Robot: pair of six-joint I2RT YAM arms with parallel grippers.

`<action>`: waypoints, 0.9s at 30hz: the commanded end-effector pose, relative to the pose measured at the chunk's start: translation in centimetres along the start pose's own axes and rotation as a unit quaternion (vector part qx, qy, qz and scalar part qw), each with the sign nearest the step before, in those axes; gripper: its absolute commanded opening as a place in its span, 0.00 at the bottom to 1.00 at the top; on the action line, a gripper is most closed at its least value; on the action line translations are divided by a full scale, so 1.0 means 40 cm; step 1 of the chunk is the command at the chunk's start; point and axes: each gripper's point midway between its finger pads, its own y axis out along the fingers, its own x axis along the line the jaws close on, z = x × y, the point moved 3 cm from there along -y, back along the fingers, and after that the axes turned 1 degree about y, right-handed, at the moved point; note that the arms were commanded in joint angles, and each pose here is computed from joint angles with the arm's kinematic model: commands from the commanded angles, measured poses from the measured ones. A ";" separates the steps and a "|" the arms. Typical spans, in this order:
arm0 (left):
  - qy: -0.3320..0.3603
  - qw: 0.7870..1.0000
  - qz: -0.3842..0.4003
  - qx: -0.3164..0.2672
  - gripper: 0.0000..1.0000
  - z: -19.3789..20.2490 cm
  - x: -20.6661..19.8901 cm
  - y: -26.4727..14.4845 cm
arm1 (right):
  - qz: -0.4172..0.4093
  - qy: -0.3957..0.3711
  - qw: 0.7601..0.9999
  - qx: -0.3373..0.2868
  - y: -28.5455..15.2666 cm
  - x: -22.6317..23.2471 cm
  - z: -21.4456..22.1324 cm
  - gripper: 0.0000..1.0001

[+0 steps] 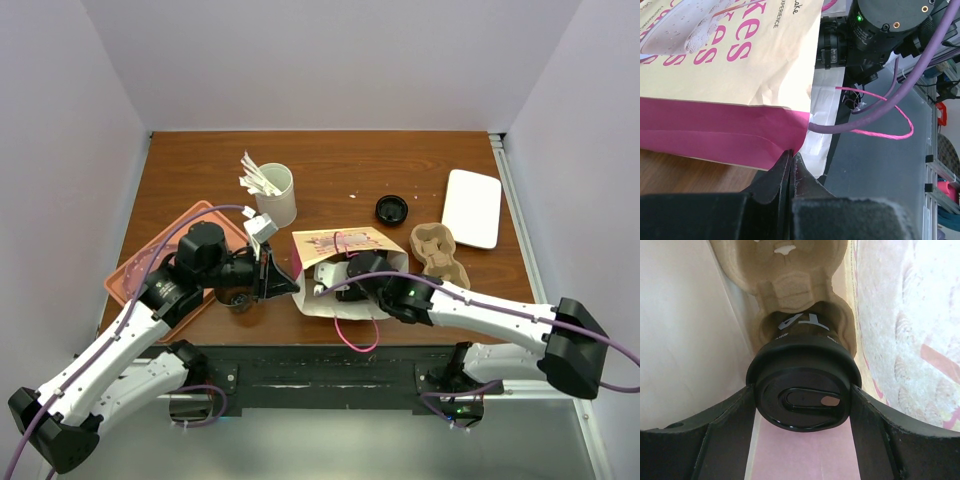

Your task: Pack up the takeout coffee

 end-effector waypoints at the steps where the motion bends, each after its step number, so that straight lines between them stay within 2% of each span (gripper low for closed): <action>1: -0.002 0.999 0.052 -0.005 0.00 -0.011 -0.051 -0.010 | 0.012 -0.025 0.999 0.038 0.016 -0.014 0.036 0.43; 21: -0.007 0.998 0.060 -0.004 0.00 -0.005 -0.056 -0.012 | 0.020 -0.007 0.998 0.051 0.052 -0.031 0.020 0.72; 27: -0.006 0.998 0.059 -0.002 0.00 -0.003 -0.059 -0.015 | 0.024 -0.002 0.998 0.053 0.053 -0.038 0.015 0.86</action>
